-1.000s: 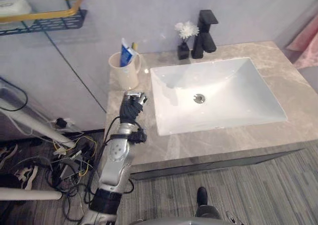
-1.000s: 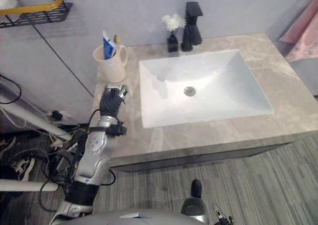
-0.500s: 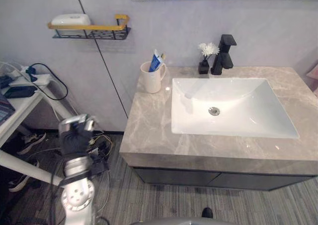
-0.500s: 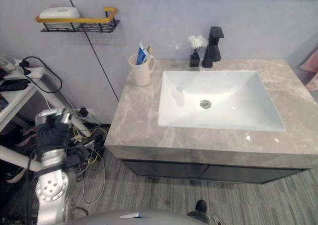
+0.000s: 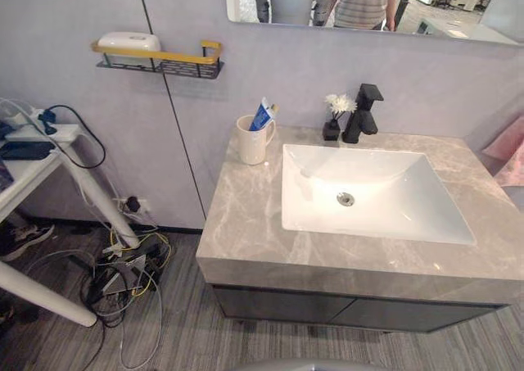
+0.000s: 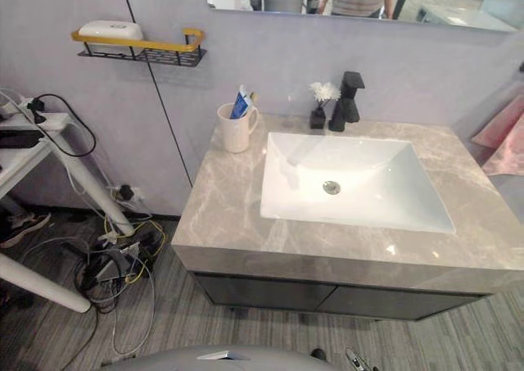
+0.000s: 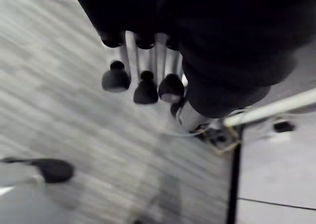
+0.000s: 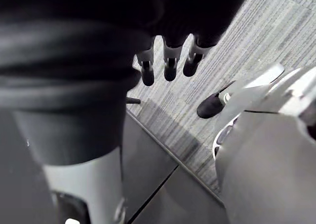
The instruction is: Organize washtable
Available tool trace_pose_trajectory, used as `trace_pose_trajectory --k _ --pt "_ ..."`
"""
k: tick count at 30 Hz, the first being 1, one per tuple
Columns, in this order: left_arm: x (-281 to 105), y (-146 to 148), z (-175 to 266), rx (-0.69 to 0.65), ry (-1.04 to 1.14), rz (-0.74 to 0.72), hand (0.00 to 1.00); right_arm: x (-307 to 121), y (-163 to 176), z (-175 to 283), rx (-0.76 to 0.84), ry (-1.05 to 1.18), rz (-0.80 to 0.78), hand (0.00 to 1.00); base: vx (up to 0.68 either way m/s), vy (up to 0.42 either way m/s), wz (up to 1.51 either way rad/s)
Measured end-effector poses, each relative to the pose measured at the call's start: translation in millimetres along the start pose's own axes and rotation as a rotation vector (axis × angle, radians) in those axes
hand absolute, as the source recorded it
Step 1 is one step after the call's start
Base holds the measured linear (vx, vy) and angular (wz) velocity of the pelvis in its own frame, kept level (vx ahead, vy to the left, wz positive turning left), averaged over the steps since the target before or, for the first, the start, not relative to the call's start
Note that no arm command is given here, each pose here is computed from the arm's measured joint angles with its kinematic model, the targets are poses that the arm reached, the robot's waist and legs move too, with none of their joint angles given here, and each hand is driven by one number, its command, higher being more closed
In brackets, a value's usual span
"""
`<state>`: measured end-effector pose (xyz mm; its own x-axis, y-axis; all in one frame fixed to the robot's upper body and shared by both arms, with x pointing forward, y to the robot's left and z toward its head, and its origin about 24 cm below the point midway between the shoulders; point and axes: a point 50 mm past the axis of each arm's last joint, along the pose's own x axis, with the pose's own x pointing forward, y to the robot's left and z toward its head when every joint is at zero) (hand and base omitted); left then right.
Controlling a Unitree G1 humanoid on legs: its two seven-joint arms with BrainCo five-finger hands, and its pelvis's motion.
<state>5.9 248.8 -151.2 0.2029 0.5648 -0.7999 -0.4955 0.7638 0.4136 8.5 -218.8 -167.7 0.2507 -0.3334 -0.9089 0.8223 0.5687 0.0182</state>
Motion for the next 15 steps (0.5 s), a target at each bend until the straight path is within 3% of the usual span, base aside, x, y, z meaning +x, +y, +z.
trace_pose_trajectory --k 2,7,15 --pt "-3 -3 -24 -0.060 0.125 -0.021 0.00 0 -5 -1 0.028 0.004 -0.024 0.00 0.03 0.016 -0.06" --pt "-6 -20 -32 -0.171 0.204 -0.113 0.00 -1 -11 -6 0.036 0.045 -0.051 0.00 -0.02 -0.004 0.01" --pt "-5 -36 -20 -0.097 0.173 -0.224 0.00 -2 -12 -13 0.002 0.085 -0.055 0.00 -0.04 -0.011 0.02"
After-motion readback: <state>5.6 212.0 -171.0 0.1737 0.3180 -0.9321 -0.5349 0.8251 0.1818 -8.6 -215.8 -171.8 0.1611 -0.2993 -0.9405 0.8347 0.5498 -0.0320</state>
